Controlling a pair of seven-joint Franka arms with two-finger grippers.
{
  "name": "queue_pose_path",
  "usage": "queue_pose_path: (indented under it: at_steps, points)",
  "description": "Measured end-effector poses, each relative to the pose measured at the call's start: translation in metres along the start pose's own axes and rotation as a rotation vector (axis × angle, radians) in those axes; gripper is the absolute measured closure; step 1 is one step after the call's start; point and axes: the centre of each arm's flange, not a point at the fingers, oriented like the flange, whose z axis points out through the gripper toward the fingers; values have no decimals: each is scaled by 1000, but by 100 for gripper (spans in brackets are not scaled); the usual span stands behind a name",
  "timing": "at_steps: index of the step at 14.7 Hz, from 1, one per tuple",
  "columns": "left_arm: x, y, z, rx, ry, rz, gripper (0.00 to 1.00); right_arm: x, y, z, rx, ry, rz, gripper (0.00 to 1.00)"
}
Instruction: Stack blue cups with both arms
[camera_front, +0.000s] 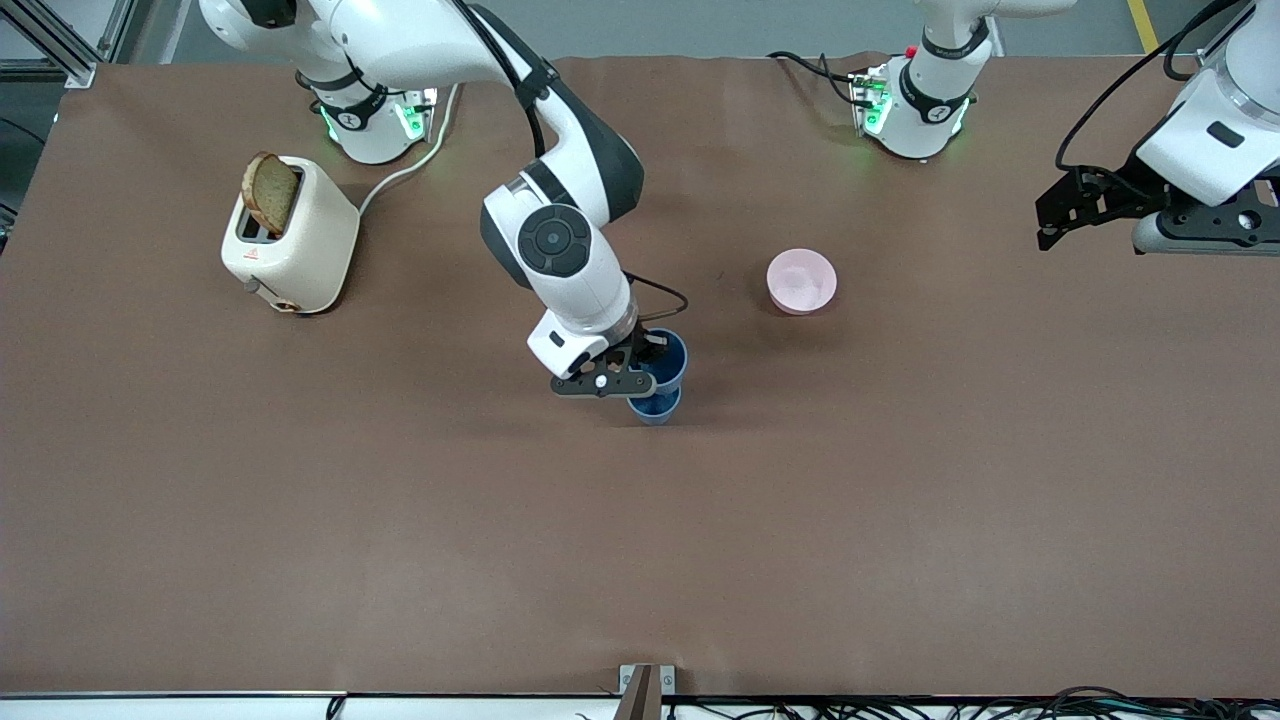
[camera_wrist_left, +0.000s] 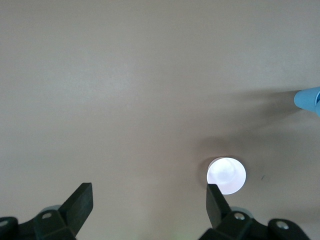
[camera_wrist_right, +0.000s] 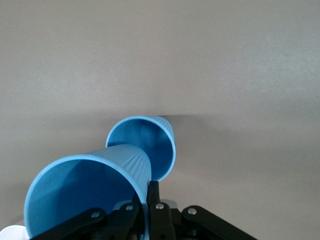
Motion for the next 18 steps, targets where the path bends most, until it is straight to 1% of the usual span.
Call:
queue_pose_path:
  at_steps: [6, 12, 14, 15, 16, 18]
  points:
    - [0, 0, 0, 0, 2, 0, 0, 2, 4, 16, -16, -13, 5, 96]
    - [4, 1, 3, -1, 4, 6, 0, 11, 12, 17, -12, 5, 2, 96]
    - [4, 1, 3, -1, 4, 7, 0, 10, 9, 26, -10, 10, -2, 93]
    - [4, 2, 3, -1, 4, 7, 0, 10, 8, 28, -9, 12, -3, 87]
    - [4, 2, 3, -1, 4, 8, 0, 10, 8, 28, -7, 14, -3, 75]
    - [4, 3, 3, -1, 4, 9, 0, 14, 9, 24, -1, 24, -1, 56]
